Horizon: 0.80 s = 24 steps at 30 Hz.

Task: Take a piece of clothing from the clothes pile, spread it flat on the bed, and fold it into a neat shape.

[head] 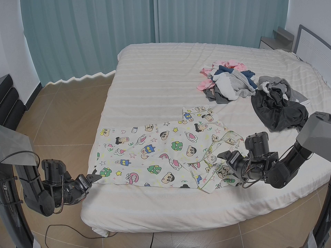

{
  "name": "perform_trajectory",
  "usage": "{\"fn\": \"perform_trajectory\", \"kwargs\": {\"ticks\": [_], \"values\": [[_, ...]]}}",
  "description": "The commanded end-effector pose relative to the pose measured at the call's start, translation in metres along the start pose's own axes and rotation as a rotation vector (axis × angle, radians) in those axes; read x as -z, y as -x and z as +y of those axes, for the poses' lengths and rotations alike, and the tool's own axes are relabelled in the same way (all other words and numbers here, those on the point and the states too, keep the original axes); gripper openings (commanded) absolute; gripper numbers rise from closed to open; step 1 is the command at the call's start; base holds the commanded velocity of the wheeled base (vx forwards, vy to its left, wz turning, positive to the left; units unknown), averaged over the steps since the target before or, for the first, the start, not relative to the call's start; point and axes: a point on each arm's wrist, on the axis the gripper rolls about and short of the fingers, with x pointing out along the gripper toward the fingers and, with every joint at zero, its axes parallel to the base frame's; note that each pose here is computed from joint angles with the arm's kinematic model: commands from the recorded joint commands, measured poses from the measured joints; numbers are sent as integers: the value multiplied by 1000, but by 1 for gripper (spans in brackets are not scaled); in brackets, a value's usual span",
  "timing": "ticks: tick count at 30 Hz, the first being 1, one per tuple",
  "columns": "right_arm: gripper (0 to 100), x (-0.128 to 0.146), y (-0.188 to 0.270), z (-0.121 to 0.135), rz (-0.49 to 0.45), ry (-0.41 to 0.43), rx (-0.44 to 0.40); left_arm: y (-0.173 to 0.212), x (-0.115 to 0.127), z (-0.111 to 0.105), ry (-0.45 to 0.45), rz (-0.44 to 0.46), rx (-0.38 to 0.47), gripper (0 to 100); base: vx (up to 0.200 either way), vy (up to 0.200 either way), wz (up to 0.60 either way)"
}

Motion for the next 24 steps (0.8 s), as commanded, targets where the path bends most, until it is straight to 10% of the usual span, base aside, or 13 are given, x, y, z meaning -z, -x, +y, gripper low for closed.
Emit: {"fn": "perform_trajectory", "kwargs": {"ticks": [1, 24], "values": [[100, -3, -8, -8, -9, -18, 11, 0, 0, 0, -1, 2, 0, 100, 0, 0, 0], [100, -11, -32, -26, -93, 56, -45, 0, 0, 0, 0, 0, 0, 100, 0, 0, 0]]}}
